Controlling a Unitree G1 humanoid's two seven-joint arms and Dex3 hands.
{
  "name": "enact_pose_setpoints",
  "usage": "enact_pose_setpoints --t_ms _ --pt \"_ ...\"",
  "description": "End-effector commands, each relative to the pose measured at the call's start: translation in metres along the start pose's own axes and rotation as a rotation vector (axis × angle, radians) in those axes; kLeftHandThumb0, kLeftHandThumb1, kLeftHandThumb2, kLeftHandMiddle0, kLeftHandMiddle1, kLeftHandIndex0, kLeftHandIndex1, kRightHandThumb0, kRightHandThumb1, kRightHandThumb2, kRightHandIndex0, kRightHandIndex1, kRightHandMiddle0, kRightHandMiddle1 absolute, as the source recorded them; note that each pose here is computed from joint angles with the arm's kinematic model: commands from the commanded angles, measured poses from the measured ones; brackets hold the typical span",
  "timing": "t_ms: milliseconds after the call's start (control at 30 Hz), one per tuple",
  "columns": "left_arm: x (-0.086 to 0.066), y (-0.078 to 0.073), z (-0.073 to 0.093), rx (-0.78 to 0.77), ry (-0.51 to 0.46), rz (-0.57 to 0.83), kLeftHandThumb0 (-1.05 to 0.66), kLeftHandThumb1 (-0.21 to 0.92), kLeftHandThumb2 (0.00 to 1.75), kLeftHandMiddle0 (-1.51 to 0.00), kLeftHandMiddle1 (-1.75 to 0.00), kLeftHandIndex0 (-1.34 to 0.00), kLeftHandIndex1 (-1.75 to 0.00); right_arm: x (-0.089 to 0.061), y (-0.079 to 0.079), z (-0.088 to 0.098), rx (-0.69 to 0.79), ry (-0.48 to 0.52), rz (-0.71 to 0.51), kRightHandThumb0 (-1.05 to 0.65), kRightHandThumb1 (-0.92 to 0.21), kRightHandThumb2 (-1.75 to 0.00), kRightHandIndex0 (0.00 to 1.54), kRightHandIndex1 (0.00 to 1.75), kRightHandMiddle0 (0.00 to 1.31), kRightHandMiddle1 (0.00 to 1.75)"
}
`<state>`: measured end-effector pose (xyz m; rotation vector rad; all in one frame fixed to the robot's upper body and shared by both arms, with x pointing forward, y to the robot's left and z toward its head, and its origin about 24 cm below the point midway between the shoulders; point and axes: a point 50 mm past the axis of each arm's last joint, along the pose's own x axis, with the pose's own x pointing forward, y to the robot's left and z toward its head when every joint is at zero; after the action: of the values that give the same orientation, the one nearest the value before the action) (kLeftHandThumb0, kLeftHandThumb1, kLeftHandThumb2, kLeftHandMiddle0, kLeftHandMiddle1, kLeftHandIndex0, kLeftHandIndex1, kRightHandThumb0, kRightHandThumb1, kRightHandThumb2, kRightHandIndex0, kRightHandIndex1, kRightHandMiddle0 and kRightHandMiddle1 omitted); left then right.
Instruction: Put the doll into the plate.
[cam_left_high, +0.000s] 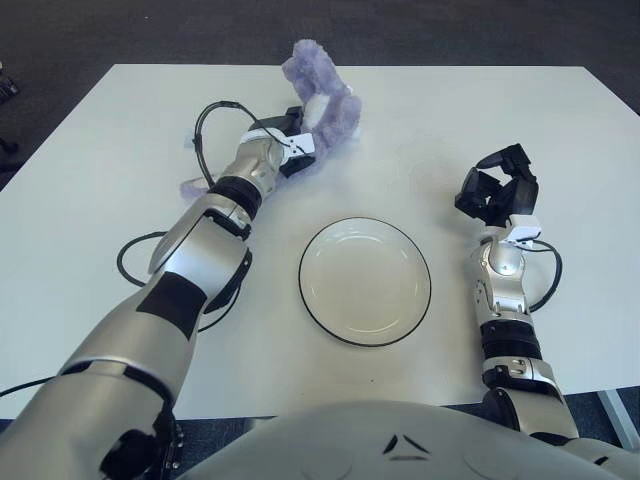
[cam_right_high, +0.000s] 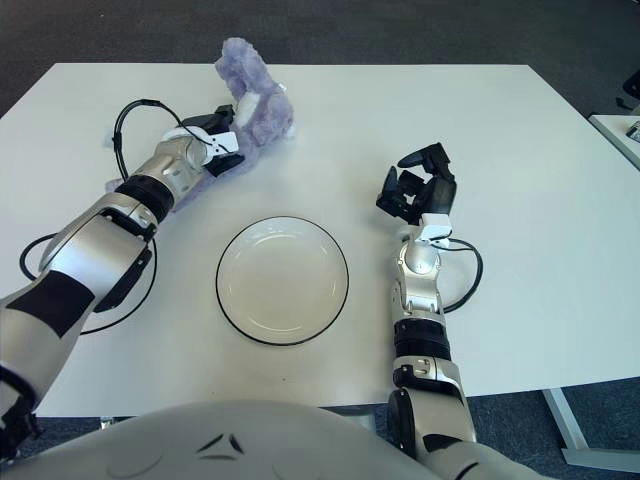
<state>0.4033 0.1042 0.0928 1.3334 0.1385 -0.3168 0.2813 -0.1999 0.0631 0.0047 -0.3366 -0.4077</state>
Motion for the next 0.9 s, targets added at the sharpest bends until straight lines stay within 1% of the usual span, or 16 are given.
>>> enact_pose_setpoints --t_ms 0,300,600,800,867 --pt "-0.010 -0.061 -0.026 -0.027 0.115 -0.202 0.51 0.19 1.46 -0.71 -1.74 -0.81 -1.75 -0.043 -0.019 -0.042 -0.058 0.221 -0.038 -0.47 -0.36 -1.27 1.29 1.75 0.58 1.75" --pt "-0.010 -0.057 -0.027 -0.046 0.129 -0.167 0.53 0.16 1.51 -0.74 -1.75 -0.92 -1.75 -0.044 -0.019 -0.044 -0.062 0.232 -0.034 -0.47 -0.36 -1.27 1.29 1.75 0.58 1.75" --pt "-0.010 -0.054 -0.029 -0.056 0.115 -0.098 0.54 0.14 1.53 -0.75 -1.75 -0.94 -1.75 -0.044 -0.019 -0.045 -0.062 0.238 -0.023 -0.46 -0.38 -1.24 1.30 1.75 0.57 1.75" --pt "-0.010 -0.047 -0.030 -0.059 0.091 0.005 0.55 0.12 1.55 -0.77 -1.75 -0.98 -1.75 -0.043 -0.020 -0.048 -0.062 0.248 -0.019 -0.46 -0.39 -1.24 1.29 1.75 0.56 1.75" --pt "-0.010 -0.041 -0.030 -0.065 0.074 0.031 0.55 0.12 1.55 -0.77 -1.75 -0.99 -1.75 -0.043 -0.020 -0.048 -0.061 0.247 -0.018 -0.46 -0.39 -1.23 1.30 1.75 0.56 1.75"
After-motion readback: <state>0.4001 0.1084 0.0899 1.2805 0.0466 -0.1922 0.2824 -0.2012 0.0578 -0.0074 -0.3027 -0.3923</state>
